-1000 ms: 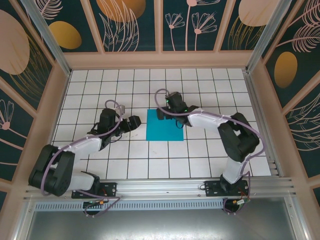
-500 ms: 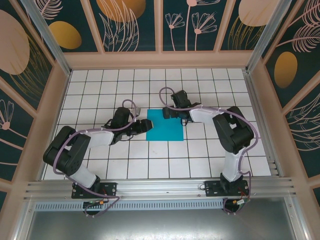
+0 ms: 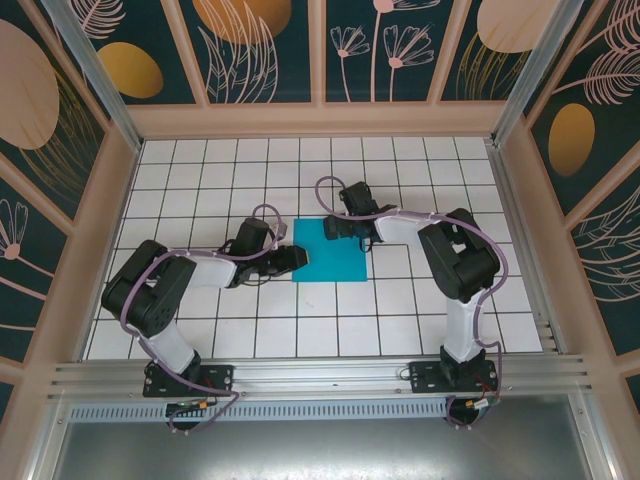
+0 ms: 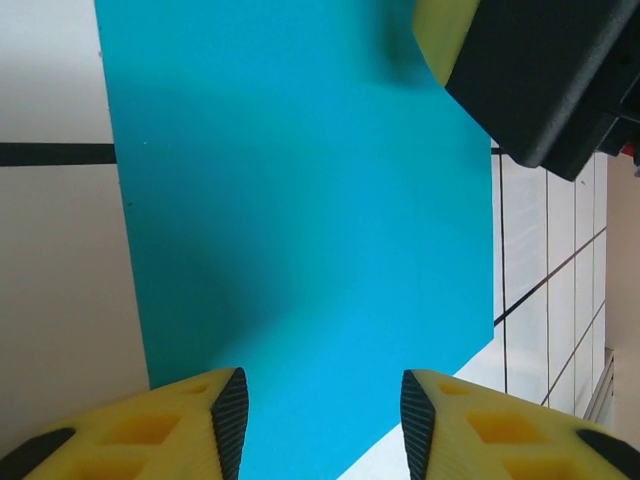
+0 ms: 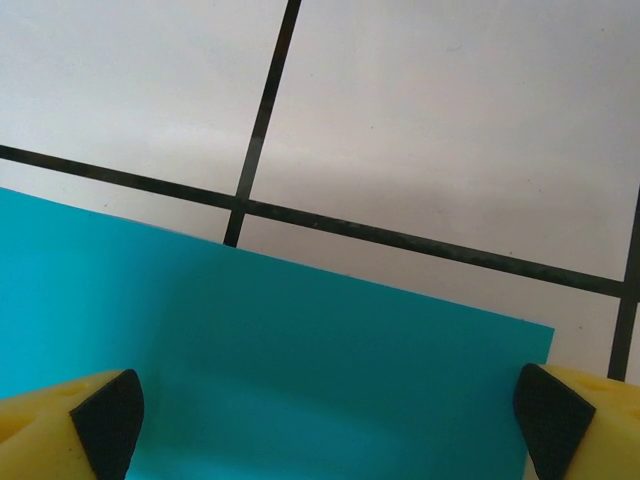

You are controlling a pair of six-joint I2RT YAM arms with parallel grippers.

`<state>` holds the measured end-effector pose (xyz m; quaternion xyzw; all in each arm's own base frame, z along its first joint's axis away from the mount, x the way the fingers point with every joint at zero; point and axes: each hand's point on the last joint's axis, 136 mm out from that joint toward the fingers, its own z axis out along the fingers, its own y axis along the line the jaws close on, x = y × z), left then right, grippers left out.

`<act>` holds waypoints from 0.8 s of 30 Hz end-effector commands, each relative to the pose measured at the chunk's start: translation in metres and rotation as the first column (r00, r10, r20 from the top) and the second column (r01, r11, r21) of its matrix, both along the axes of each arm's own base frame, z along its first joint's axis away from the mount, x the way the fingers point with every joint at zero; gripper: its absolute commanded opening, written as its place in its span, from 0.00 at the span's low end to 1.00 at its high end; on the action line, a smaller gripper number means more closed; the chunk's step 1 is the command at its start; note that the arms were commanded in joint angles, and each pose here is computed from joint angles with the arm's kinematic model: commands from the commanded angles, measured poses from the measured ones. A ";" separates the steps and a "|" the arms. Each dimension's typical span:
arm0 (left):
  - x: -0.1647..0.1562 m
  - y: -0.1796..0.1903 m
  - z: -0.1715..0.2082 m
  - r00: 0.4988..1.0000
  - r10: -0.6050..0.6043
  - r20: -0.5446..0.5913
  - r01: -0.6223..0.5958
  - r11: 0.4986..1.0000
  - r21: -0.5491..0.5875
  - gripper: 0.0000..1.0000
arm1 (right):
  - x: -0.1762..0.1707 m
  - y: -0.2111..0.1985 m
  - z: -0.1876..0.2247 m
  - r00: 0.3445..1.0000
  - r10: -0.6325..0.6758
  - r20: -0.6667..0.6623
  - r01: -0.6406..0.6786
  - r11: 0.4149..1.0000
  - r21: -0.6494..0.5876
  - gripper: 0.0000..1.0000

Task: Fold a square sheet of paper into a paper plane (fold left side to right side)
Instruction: Pick up the square sheet of paper from the center of the table.

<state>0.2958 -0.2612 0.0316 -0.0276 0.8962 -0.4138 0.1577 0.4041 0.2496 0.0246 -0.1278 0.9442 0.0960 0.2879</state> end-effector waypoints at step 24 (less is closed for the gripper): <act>0.004 0.006 -0.010 0.999 0.039 0.020 -0.040 0.998 0.047 0.42 | -0.067 0.040 0.020 0.977 0.149 -0.151 -0.124 0.978 0.165 0.67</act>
